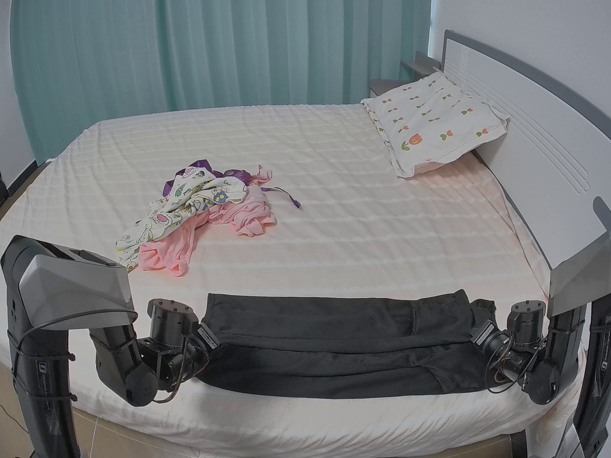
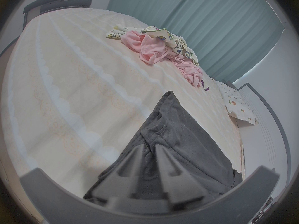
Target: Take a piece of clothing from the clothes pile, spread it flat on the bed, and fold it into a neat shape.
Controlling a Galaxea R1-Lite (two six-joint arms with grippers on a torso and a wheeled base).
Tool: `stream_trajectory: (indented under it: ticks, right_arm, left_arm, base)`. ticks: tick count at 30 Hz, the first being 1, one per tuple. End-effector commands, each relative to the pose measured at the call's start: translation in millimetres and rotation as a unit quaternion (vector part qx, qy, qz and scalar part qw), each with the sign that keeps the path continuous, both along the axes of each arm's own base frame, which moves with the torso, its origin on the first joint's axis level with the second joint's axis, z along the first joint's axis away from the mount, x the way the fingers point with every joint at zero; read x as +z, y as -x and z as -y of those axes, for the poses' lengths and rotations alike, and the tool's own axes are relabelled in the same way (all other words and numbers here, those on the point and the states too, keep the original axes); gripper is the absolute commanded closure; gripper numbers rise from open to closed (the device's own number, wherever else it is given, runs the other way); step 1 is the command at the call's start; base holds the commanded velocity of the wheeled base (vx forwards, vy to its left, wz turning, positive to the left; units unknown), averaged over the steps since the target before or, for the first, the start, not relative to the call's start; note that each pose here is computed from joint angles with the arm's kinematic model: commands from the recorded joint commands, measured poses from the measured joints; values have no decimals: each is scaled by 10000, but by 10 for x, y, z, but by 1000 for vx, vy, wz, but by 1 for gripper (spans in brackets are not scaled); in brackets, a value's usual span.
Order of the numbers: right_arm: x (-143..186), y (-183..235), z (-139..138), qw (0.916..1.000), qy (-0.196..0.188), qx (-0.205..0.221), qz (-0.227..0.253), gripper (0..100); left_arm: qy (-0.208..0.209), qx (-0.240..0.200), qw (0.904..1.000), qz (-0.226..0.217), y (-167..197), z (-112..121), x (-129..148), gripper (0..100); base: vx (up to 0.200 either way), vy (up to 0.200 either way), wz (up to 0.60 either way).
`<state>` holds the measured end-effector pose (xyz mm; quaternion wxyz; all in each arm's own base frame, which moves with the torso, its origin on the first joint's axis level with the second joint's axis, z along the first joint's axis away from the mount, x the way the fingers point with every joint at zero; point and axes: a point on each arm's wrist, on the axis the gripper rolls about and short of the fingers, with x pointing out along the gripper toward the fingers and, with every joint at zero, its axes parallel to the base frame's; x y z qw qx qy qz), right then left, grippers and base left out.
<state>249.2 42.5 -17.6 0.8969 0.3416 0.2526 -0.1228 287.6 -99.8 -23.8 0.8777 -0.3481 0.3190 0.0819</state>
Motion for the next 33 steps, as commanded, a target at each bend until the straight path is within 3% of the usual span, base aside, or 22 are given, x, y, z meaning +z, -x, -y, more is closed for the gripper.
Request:
stream_trajectory:
  ticks: [1,5,11,17,21,22,24,27,29,33]
  right_arm:
    - [14,6,-15,10000,-10,36,49,0]
    - [80,17,2,9999,-34,12,153,0]
    - [385,72,112,9976,-159,-132,655,0]
    - [371,77,114,9979,-226,-31,606,0]
    - [377,82,114,9978,-248,-25,613,0]
    - [377,82,114,9978,-248,-25,613,0]
    - [376,79,133,9977,-286,3,607,0]
    - [380,78,140,9976,-338,56,608,0]
    - [374,84,145,9976,-367,83,581,0]
    - [366,83,149,9977,-368,82,565,0]
  left_arm:
    - [2,-7,10000,3,10,1,7,0]
    - [77,51,9998,197,-16,-24,106,0]
    - [443,159,9962,735,-3,-246,625,0]
    - [730,-292,9961,407,-79,-413,933,0]
    - [508,-967,9939,-117,-173,-501,894,0]
    - [508,-967,9939,-117,-173,-501,894,0]
    - [419,-1517,9864,-478,-227,-521,770,0]
    - [171,-1898,9801,-560,-266,-539,648,0]
    - [-289,-2321,9703,-613,-331,-541,480,0]
    - [-432,-2479,9657,-641,-420,-505,389,0]
  base:
    - [0,0,0]
    - [0,0,0]
    - [0,0,0]
    - [0,0,0]
    - [0,0,0]
    - [0,0,0]
    - [0,0,0]
    - [0,0,0]
    - [0,0,0]
    - [0,0,0]
